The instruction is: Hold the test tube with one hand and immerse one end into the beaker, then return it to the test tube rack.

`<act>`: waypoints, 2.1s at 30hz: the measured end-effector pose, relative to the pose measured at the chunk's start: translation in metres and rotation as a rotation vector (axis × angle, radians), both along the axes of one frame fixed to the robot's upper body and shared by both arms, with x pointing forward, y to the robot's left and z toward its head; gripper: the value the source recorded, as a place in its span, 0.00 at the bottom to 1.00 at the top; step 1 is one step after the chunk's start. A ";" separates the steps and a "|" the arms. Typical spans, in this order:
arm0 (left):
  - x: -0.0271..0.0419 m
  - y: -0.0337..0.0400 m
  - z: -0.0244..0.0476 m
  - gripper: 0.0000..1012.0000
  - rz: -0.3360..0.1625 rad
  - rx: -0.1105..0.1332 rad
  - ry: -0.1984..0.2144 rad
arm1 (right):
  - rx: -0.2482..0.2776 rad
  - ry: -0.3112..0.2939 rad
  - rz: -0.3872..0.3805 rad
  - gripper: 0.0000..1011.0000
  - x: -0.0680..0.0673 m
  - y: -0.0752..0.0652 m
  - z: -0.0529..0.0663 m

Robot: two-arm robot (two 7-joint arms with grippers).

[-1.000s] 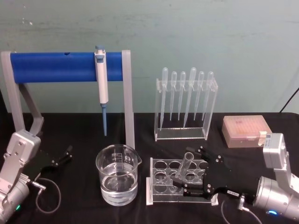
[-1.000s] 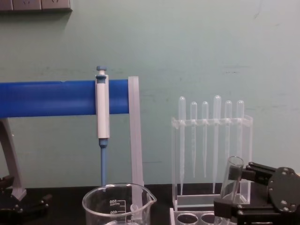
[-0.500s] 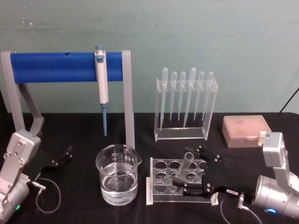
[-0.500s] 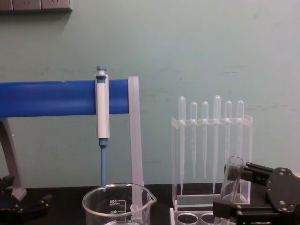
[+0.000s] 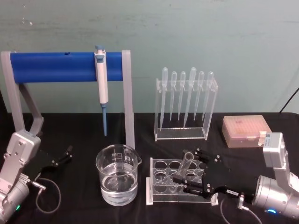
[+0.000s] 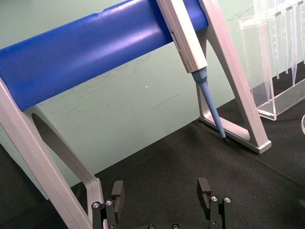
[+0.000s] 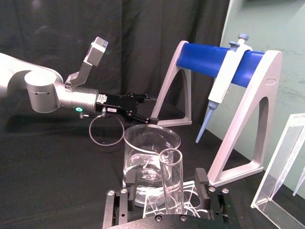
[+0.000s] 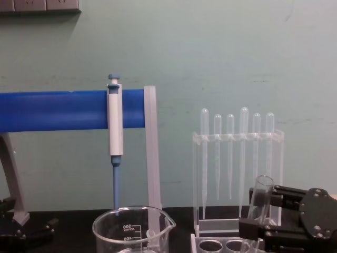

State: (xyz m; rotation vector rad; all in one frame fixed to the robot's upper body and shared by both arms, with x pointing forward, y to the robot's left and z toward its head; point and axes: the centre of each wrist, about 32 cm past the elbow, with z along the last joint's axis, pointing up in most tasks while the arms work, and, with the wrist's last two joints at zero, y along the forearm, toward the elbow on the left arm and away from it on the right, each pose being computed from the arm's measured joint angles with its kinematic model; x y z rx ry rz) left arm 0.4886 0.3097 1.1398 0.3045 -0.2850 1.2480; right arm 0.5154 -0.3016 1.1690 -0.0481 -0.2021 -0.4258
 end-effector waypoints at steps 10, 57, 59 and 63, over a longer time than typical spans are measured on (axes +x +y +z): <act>0.0000 0.0000 0.0000 0.99 0.000 0.000 0.000 | -0.001 -0.001 0.000 0.49 0.000 0.000 0.000; 0.0000 0.0000 0.0000 0.99 0.000 0.000 0.000 | -0.083 0.006 -0.023 0.24 0.003 0.002 0.088; 0.0000 0.0000 0.0000 0.99 0.000 0.000 0.000 | -0.077 0.014 -0.027 0.24 0.005 0.000 0.095; 0.0000 0.0000 0.0000 0.99 0.000 0.000 0.000 | -0.073 0.020 -0.028 0.24 0.009 -0.001 0.108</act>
